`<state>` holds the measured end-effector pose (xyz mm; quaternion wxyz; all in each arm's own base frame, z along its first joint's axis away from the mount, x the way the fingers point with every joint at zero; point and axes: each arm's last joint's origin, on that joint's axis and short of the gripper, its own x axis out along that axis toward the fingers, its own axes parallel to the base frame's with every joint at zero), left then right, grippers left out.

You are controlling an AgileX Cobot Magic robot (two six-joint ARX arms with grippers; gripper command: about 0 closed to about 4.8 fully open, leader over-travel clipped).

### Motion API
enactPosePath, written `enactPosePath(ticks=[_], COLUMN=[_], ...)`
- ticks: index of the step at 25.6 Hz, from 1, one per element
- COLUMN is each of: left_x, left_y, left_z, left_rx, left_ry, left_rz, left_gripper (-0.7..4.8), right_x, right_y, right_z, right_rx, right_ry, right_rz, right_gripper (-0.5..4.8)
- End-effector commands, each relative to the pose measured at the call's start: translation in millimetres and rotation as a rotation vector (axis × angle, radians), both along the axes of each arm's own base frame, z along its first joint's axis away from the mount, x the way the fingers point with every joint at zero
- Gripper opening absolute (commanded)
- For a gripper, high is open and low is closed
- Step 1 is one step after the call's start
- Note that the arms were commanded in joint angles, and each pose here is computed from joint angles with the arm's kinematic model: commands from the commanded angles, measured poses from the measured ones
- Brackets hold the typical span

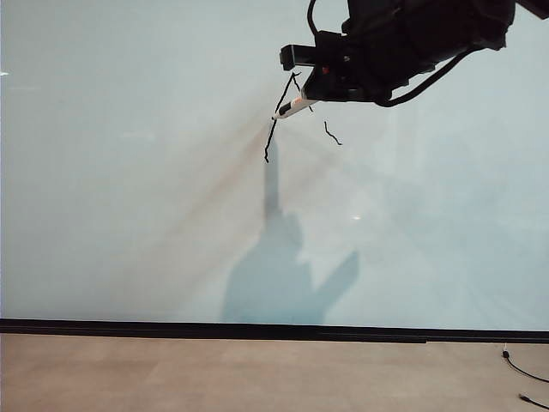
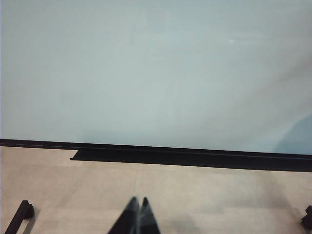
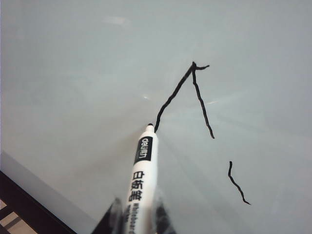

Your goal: Pick up the pen on the shelf to the right of the whiteboard and write the letter A.

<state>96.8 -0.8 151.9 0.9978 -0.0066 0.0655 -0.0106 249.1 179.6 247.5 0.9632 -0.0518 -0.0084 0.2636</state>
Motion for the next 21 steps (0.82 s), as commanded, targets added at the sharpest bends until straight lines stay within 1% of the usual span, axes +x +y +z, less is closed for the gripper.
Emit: enactPosePath(ticks=[1,10,21], left_x=[0,0,0], left_y=[0,0,0], left_z=[1,1,1], left_rx=[0.004,0.004,0.003], left_ry=[-0.008,-0.008,-0.008], left_rz=[-0.003,-0.003,-0.003], left_gripper=[-0.04,-0.05,-0.04], right_x=[3,3,-3], right_y=[2,0,-10], right_z=[3,5,14], right_rx=[0.010,0.009,-0.028], right_ry=[-0.018,-0.022,-0.012], right_rz=[-0.003,-0.060,-0.119], right_gripper=[-0.05,-0.05,-0.05])
